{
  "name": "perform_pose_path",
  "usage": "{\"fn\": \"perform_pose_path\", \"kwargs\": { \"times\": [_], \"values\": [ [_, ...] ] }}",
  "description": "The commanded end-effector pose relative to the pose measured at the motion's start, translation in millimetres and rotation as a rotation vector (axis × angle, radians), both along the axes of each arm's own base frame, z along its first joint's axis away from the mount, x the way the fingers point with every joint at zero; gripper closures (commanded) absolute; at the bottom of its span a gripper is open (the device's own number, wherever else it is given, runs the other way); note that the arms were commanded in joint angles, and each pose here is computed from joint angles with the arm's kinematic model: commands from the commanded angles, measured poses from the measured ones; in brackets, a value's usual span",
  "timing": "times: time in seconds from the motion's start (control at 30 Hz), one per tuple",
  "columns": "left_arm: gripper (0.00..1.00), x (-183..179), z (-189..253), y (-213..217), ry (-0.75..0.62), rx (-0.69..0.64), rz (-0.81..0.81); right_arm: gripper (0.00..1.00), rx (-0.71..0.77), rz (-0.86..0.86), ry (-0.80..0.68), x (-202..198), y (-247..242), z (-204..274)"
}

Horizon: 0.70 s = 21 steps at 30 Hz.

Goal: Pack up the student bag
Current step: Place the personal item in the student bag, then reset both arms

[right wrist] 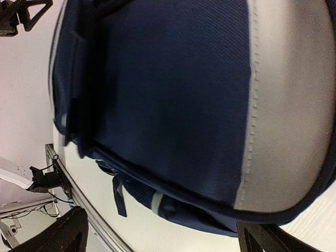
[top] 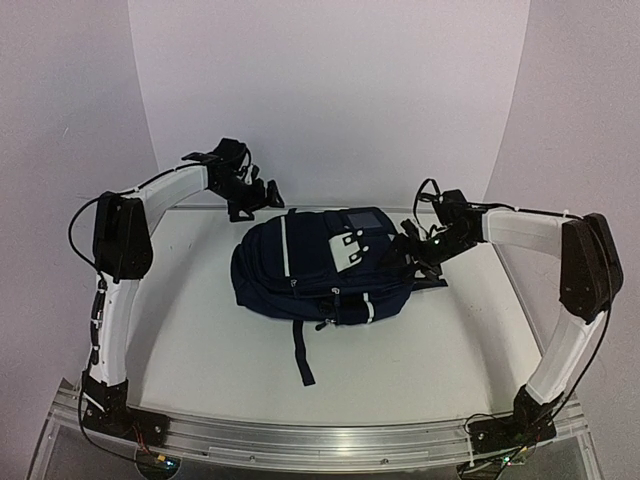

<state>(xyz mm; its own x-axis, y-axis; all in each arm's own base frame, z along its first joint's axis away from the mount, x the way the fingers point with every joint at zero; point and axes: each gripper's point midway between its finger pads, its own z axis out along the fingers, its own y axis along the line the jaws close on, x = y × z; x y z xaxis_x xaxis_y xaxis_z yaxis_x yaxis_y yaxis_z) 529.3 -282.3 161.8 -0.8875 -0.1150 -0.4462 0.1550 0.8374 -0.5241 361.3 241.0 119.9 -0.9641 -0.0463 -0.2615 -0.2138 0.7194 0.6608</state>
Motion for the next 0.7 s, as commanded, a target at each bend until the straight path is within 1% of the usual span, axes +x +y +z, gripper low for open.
{"fn": "perform_pose_path", "kwargs": {
  "times": [0.0, 0.07, 0.13, 0.17, 0.2, 0.23, 0.3, 0.33, 0.4, 0.47, 0.5, 0.57, 0.63, 0.67],
  "values": [
    [0.00, -14.1, -30.4, -13.3, 0.055, 0.015, -0.111, 0.02, -0.097, -0.064, 0.054, 5.4, -14.6, -42.1],
    [0.00, -28.3, -30.4, -20.4, 0.048, 0.016, -0.158, 0.02, -0.125, -0.066, 0.045, 16.8, -15.1, -51.5],
    [0.01, -49.9, -32.1, -27.1, 0.054, 0.006, -0.190, 0.03, -0.132, -0.060, 0.020, 34.4, -13.2, -53.9],
    [0.04, -62.5, -36.1, -27.8, 0.074, -0.003, -0.195, 0.03, -0.136, -0.061, 0.013, 42.9, -13.7, -57.2],
    [0.07, -72.9, -29.2, -30.3, 0.074, -0.028, -0.195, 0.04, -0.133, -0.060, -0.003, 54.2, -12.2, -56.8],
    [0.10, -87.3, -27.2, -32.0, 0.083, -0.041, -0.197, 0.04, -0.128, -0.058, -0.031, 67.0, -10.9, -52.3],
    [0.15, -123.2, -37.1, -36.3, 0.120, -0.036, -0.209, 0.04, -0.113, -0.055, -0.108, 96.2, -8.6, -35.0],
    [0.17, -140.6, -32.5, -39.0, 0.119, -0.035, -0.220, 0.04, -0.103, -0.053, -0.136, 109.0, -7.5, -29.4],
    [0.22, -177.5, -28.2, -48.4, 0.143, -0.053, -0.245, 0.04, -0.069, -0.031, -0.190, 129.9, -1.3, -16.4],
    [0.26, -215.4, -25.1, -64.3, 0.175, -0.101, -0.294, 0.03, -0.039, -0.003, -0.239, 144.7, 7.4, -3.9],
    [0.26, -233.3, -25.5, -71.8, 0.188, -0.105, -0.324, 0.02, -0.027, 0.007, -0.265, 151.3, 9.7, 4.9],
    [0.23, -253.3, -14.9, -78.5, 0.187, -0.121, -0.348, 0.02, -0.018, 0.022, -0.296, 159.2, 10.2, 15.4],
    [0.15, -256.4, -2.2, -74.6, 0.164, -0.130, -0.327, 0.02, -0.017, 0.011, -0.332, 168.0, 2.3, 31.5],
    [0.10, -251.8, 6.0, -69.2, 0.127, -0.118, -0.297, 0.02, -0.012, -0.011, -0.336, 172.2, -7.7, 38.2]
  ]
}}
